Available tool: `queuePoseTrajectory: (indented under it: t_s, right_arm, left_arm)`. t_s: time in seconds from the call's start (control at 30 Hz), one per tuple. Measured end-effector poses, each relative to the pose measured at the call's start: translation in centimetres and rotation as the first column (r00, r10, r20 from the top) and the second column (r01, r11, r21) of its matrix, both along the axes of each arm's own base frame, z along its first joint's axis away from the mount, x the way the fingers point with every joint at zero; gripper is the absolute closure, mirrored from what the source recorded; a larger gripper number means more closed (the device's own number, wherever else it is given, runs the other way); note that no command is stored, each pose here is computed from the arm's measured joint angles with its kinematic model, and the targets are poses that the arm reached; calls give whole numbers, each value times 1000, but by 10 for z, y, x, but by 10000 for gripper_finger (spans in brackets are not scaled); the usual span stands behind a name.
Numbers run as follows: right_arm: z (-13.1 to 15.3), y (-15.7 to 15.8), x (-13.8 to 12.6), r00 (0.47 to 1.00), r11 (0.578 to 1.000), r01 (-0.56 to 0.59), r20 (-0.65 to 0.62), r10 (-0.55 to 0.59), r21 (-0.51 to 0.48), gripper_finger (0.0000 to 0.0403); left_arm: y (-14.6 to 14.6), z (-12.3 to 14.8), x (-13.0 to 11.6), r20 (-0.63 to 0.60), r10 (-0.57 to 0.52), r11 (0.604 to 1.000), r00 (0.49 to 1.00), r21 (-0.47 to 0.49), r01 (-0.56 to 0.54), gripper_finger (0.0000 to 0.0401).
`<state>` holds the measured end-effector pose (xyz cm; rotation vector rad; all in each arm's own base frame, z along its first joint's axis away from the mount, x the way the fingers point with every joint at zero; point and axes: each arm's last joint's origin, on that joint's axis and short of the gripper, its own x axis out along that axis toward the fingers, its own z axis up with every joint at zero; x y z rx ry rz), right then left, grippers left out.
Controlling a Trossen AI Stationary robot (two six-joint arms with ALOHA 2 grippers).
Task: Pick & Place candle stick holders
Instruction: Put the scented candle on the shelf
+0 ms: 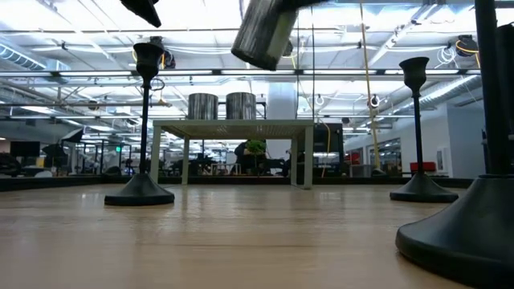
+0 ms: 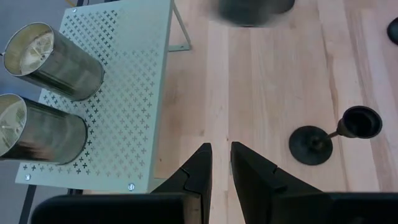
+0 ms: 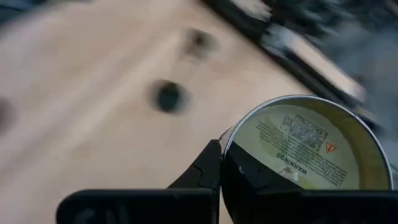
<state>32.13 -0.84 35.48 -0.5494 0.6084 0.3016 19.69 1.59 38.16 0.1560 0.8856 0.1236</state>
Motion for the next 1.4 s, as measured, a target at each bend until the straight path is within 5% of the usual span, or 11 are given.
queuePoseTrajectory:
  t_s: [0.23, 0.5, 0.67, 1.4]
  right_arm:
    - [1, -95, -16, 960, 958, 278, 6, -279, 68, 402]
    - [-12, -157, -28, 918, 906, 391, -4, -396, 163, 403]
    - [-28, -169, -29, 899, 879, 437, -94, -427, 189, 403]
    - [-39, -191, -23, 856, 839, 516, -71, -512, 172, 395]
  left_arm:
    - [0, 0, 0, 0, 1, 1000, 1000, -1, -1, 334]
    - [0, 0, 0, -8, -31, 999, 999, 26, 32, 334]
    - [0, 0, 0, -7, -34, 999, 999, 28, 34, 334]
    - [0, 0, 0, -8, -31, 999, 999, 25, 32, 334]
